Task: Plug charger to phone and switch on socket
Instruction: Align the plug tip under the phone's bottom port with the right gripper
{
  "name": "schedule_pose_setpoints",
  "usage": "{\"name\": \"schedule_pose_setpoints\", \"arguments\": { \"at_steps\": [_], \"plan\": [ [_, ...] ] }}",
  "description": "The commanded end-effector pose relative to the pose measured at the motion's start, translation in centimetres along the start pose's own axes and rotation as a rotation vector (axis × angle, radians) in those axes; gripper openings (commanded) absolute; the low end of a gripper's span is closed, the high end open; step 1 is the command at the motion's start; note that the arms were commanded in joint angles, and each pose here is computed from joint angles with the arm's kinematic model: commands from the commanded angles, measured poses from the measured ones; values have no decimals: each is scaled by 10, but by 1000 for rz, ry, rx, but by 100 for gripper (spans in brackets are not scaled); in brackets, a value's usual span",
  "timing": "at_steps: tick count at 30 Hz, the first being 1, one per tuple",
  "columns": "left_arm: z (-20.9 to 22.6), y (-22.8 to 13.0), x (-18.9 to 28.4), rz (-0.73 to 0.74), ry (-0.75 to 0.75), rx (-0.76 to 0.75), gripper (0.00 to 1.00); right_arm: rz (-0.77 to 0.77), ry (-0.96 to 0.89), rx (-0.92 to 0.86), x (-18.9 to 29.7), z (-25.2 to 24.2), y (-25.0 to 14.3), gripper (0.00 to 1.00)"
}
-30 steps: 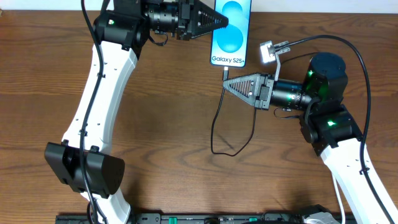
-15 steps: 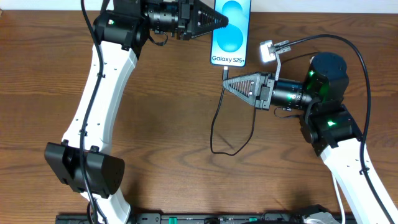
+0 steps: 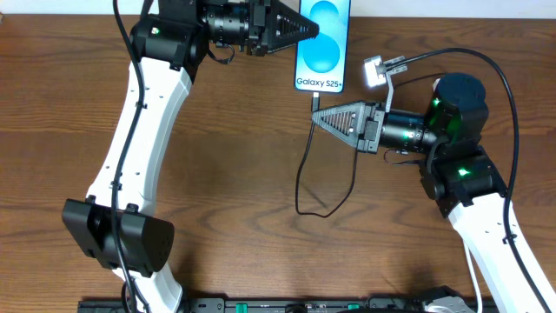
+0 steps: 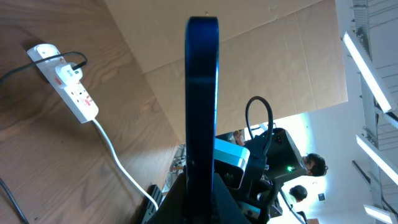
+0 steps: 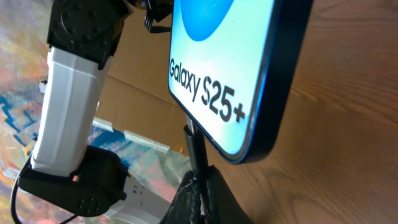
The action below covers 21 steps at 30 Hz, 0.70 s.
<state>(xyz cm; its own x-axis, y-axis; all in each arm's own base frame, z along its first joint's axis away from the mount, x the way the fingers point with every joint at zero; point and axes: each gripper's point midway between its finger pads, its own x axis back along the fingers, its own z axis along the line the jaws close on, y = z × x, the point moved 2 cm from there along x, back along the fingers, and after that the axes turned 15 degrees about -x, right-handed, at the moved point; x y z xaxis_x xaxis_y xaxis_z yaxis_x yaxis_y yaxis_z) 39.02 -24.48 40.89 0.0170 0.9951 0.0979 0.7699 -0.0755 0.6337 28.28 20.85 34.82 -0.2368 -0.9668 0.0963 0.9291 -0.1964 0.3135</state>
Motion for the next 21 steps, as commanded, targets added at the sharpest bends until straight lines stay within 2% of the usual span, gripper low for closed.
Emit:
{"name": "schedule_pose_setpoints", "arguments": {
  "at_steps": [1, 21],
  "plan": [
    [-12, -1, 0, 16, -41, -31, 7, -31, -6, 5, 4, 1, 7, 1],
    [-12, -1, 0, 16, -41, -30, 7, -32, -4, -25, 3, 1, 7, 1]
  ]
}}
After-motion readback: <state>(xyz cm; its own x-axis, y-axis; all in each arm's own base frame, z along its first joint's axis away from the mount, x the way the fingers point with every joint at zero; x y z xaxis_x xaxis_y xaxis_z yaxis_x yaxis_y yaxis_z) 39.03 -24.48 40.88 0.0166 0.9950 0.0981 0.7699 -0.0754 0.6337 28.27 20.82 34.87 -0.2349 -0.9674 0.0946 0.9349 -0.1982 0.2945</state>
